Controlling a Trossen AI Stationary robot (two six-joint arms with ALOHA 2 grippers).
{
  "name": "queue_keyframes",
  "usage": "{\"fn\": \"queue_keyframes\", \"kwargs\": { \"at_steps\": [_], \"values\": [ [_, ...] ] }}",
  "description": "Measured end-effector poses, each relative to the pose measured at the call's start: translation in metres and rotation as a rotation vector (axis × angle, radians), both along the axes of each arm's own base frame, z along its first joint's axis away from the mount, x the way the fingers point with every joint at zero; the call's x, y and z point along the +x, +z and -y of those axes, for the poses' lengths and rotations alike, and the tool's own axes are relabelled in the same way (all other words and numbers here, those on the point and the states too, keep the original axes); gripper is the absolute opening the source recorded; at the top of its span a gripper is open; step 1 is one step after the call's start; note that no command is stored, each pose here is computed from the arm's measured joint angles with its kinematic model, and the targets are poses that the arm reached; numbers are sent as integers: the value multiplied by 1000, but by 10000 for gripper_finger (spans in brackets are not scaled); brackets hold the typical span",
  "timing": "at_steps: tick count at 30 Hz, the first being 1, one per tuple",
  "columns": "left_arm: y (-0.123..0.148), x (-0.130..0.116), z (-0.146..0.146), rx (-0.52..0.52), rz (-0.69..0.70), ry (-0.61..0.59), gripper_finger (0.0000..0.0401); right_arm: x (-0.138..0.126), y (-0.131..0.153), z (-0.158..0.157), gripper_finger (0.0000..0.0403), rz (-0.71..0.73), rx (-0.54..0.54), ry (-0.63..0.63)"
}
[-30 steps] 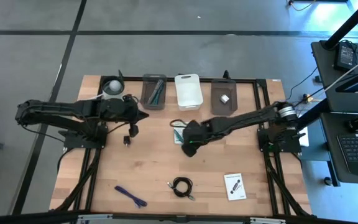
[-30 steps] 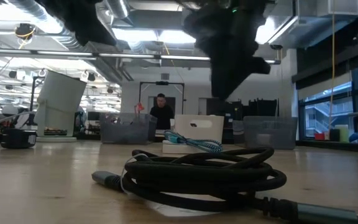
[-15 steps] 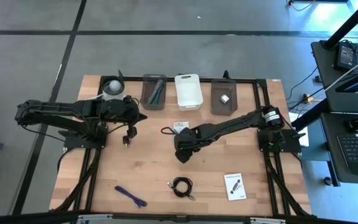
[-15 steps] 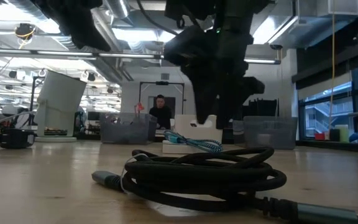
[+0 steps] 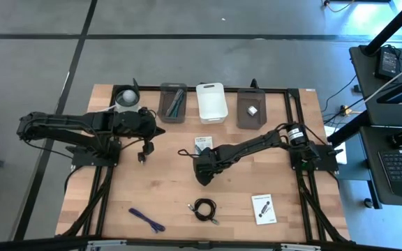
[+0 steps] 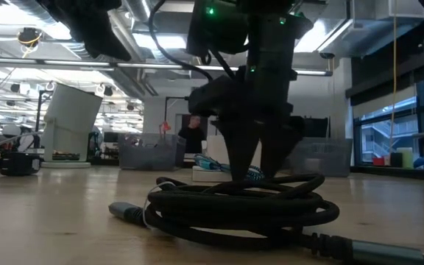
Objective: Pick and place items into bin
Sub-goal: Put the blue charger cable into the left black bin
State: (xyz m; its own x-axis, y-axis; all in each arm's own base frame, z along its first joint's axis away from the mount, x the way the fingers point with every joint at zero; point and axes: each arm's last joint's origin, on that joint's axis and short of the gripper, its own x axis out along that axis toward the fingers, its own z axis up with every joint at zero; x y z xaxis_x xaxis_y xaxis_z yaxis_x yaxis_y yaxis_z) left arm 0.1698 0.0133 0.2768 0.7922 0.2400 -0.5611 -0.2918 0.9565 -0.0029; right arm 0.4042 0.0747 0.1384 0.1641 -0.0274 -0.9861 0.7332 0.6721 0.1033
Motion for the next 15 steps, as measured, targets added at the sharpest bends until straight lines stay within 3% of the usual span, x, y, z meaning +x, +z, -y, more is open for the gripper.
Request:
{"fn": "queue_keyframes", "kwargs": {
  "at_steps": [3, 8, 11, 15],
  "values": [
    [0, 0, 0, 0, 0, 0, 3, -1, 2, 0, 181, -3, 1, 4],
    [1, 1, 0, 9, 16, 10, 3, -4, 14, -2, 34, 15, 28, 54],
    [2, 1, -1, 28, 19, 35, 3, -10, 37, -4, 24, 59, 21, 71],
    [4, 2, -2, 78, 33, 50, 3, -24, 79, -4, 28, 158, -83, 59]
  ]
}}
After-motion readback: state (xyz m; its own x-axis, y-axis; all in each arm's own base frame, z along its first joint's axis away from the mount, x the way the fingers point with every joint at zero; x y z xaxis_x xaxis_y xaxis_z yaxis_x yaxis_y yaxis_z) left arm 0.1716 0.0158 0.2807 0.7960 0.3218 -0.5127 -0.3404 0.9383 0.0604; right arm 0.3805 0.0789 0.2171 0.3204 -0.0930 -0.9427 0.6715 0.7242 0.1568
